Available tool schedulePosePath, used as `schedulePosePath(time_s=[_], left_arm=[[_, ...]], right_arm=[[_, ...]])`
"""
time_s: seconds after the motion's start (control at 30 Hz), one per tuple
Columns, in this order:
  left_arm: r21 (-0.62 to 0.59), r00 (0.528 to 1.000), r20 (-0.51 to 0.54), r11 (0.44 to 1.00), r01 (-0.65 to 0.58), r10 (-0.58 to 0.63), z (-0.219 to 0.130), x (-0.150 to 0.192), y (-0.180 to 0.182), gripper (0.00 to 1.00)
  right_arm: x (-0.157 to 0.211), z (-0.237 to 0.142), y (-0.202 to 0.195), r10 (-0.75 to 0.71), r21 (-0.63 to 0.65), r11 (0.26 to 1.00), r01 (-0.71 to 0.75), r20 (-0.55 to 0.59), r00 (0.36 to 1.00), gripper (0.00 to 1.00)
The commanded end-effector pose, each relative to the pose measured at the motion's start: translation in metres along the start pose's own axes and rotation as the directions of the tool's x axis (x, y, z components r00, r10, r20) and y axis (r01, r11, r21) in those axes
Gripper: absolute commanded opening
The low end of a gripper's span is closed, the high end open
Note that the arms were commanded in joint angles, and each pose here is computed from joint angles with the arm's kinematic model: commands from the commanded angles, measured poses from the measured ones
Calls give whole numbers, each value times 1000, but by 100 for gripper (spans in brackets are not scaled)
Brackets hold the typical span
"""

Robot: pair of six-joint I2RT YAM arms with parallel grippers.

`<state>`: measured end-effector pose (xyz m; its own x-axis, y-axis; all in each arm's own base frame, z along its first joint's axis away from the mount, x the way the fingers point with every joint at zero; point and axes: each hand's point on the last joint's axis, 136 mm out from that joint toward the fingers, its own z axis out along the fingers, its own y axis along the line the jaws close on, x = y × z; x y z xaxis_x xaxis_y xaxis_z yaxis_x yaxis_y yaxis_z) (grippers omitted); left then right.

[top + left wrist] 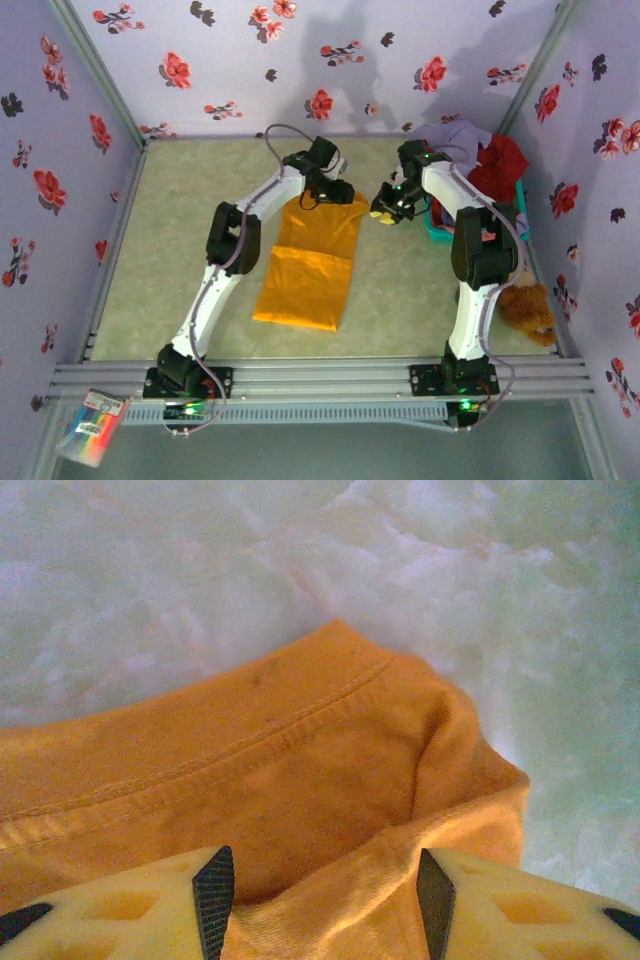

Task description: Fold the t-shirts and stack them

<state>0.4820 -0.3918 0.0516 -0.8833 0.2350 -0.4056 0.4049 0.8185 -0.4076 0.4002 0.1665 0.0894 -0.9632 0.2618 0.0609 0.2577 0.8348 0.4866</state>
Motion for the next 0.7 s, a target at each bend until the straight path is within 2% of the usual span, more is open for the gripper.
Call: schedulePosePath(time_s=[0.0, 0.17, 0.43, 0.6, 0.67], left_arm=[[21, 997, 25, 997, -76, 76, 7, -7, -6, 55], [68, 996, 6, 994, -91, 91, 15, -3, -14, 51], [55, 993, -34, 993, -107, 109, 19, 8, -11, 40], [40, 995, -7, 994, -99, 100, 13, 0, -11, 27], [60, 998, 23, 996, -63, 62, 6, -10, -13, 17]], right_arm=[[2, -16, 2, -3, -39, 999, 4, 16, 1000, 30], [4, -23, -5, 20, -60, 998, -19, 18, 1000, 30], [3, -28, -7, 30, -73, 997, -28, 23, 999, 30], [2, -28, -7, 34, -77, 997, -32, 25, 999, 29], [2, -27, -6, 35, -79, 996, -33, 24, 999, 29]])
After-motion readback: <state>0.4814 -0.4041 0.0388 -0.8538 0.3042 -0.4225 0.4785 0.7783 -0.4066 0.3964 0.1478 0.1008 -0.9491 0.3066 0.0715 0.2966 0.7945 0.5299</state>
